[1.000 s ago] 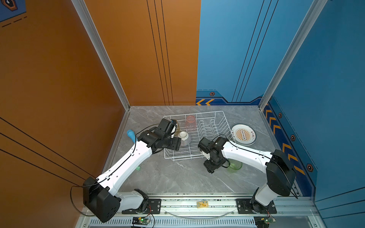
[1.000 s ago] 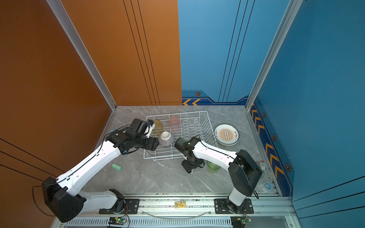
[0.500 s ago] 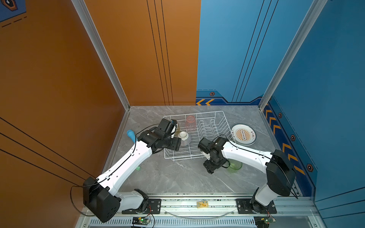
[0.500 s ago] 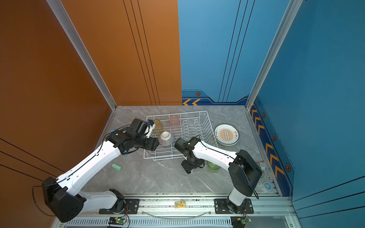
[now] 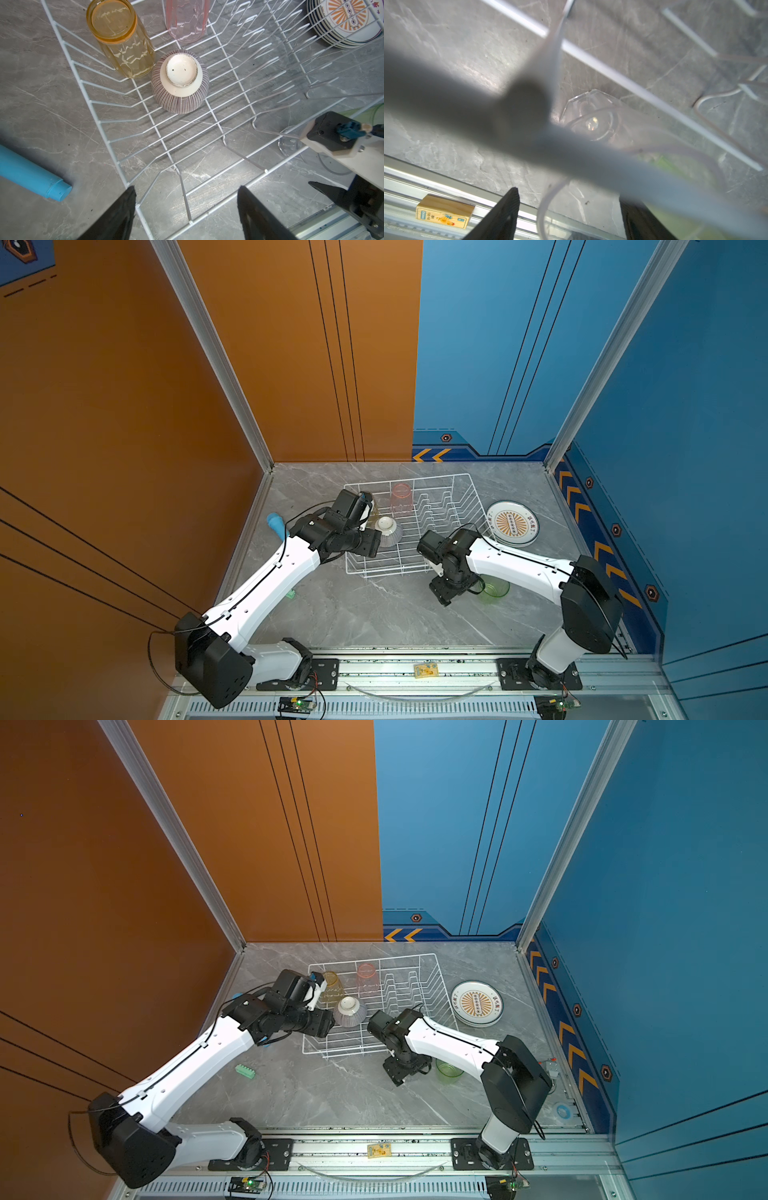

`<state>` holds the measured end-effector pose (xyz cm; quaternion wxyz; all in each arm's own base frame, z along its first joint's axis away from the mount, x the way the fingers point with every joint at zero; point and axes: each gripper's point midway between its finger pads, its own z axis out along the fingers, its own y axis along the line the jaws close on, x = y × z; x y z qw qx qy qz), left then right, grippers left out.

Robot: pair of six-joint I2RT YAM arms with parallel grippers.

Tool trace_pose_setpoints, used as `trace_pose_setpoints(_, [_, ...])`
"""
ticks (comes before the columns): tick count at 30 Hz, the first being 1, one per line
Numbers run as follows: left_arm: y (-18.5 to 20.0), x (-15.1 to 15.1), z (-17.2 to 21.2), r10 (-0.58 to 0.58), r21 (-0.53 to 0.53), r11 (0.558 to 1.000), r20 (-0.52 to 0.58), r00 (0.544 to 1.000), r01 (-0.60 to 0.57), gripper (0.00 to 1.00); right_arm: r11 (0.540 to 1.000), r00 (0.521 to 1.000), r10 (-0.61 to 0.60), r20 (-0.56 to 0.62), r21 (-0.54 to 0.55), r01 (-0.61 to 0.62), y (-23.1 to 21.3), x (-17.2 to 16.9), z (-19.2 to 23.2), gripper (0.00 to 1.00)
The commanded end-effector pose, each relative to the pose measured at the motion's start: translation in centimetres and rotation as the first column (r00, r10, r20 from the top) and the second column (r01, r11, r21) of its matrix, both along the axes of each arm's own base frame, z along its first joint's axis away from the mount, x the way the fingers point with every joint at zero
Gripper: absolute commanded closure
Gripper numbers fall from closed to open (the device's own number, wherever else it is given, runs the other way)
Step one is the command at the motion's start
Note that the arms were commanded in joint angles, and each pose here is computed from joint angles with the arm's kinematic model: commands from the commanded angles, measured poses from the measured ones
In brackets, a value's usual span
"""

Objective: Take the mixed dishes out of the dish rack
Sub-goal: 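Open the right gripper and lift it off the clear cup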

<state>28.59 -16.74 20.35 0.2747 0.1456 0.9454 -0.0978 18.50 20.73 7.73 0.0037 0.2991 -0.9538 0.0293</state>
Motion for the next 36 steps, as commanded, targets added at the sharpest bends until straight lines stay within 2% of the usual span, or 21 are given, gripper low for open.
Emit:
trace_pose_setpoints(1, [0.5,-0.4,-0.4,-0.006,0.032,0.999,-0.013,1.0,0.006,0.22,0.988,0.991,0.001,-0.137,-0.154,-0.022,-3.8,-3.7,-0.5,0.25])
trace_pose_setpoints(28, [0.6,-0.5,-0.9,-0.005,0.04,0.999,-0.027,1.0,0.006,0.22,0.987,0.993,-0.02,-0.116,-0.163,0.001,-4.8,-4.0,0.0,0.25])
trace_pose_setpoints(36, [0.4,-0.2,-1.6,-0.002,0.054,0.999,-0.042,0.999,0.004,0.22,0.999,0.998,0.019,-0.064,-0.046,-0.022,-2.6,-2.9,2.1,0.25])
